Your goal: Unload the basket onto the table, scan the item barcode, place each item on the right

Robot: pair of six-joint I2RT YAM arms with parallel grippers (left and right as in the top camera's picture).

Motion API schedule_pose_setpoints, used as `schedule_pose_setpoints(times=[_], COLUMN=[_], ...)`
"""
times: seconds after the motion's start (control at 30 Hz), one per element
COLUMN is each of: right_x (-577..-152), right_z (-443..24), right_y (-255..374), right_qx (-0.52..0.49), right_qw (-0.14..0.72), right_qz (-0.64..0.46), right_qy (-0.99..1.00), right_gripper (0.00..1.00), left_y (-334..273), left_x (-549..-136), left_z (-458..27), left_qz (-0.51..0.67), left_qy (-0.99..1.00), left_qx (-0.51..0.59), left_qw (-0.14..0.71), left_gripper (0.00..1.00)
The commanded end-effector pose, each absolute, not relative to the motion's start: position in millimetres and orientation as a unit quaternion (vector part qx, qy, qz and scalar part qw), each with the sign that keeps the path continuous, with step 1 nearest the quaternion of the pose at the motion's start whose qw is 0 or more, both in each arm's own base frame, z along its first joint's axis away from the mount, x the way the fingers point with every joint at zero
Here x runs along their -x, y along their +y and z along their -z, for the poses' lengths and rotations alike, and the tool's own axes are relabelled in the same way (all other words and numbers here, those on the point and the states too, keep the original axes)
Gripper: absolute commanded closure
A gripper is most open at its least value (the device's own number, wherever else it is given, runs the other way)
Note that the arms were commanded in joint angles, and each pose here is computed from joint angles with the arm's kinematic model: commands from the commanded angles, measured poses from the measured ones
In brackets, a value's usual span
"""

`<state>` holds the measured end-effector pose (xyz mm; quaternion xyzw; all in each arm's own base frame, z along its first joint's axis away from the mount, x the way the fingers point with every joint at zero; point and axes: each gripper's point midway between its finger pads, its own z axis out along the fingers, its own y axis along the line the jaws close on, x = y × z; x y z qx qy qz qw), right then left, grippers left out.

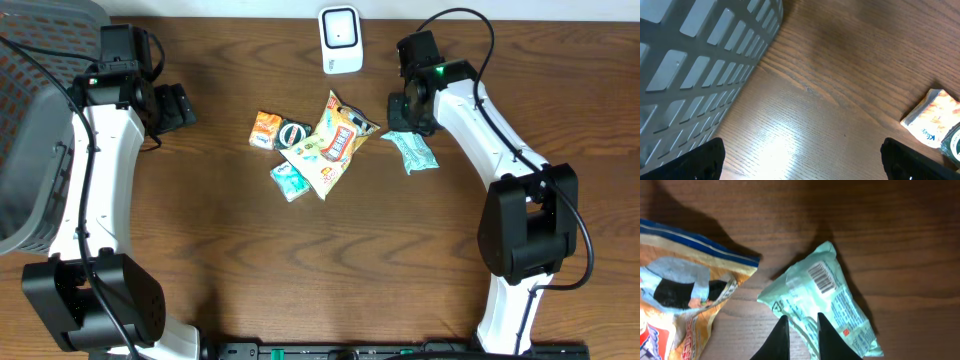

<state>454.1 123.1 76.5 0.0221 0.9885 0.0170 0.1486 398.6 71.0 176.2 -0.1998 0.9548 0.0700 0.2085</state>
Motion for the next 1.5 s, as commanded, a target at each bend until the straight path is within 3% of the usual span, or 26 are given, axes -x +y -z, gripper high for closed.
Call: schedule_pose_setpoints(times=[0.0,0.13,0.2,0.33,0.63,0.9,0.97,1.07,1.23,1.47], right_x=[-449,-437,-426,-409,-400,-419,-418,-404,-380,-357], right_z=[-57,-28,-14,-1,-16,-66,-67,-63,-54,-28], right_y=[118,115,112,107,83,116,127,144,145,118], right_qx=[-0.022,-0.030,-0.040,-0.040,-0.044,-0.042,-0.040,-0.027,0.027,0.013], right_qw=[0.134,0.108,0.087,0.059,0.039,0.048,0.043,0.014,-0.023,-0.058], right_qz=[0.001,0.008,0.015,0.024,0.081,0.001,-0.027,-0.061,-0.040,0.020], right_qy=[0.991,0.994,0.995,0.997,0.995,0.998,0.998,0.998,0.999,0.998], right_gripper=[0.88,0.89,0.98,0.99,0.99,0.95,0.91,0.98,0.97,0.98], left_y=[71,71,71,71,71,71,71,71,71,71], left_x=[-398,-398,-398,-398,-398,-398,-398,-398,-398,-398], left_z=[-170,-170,-170,-170,-170,-170,-170,-170,-170,-170], left_qz=[-0.071,-0.071,-0.071,-0.071,-0.071,-0.071,-0.071,-0.071,-0.071,-0.071], left_qy=[0.957,0.957,0.957,0.957,0.957,0.957,0.957,0.957,0.957,0.957], left_qx=[0.196,0.196,0.196,0.196,0.196,0.196,0.196,0.196,0.196,0.196], left_qw=[0.199,0.199,0.199,0.199,0.199,0.199,0.199,0.199,0.199,0.199], left_gripper=[0.02,0.03,0.02,0.02,0.03,0.02,0.02,0.02,0.02,0.02])
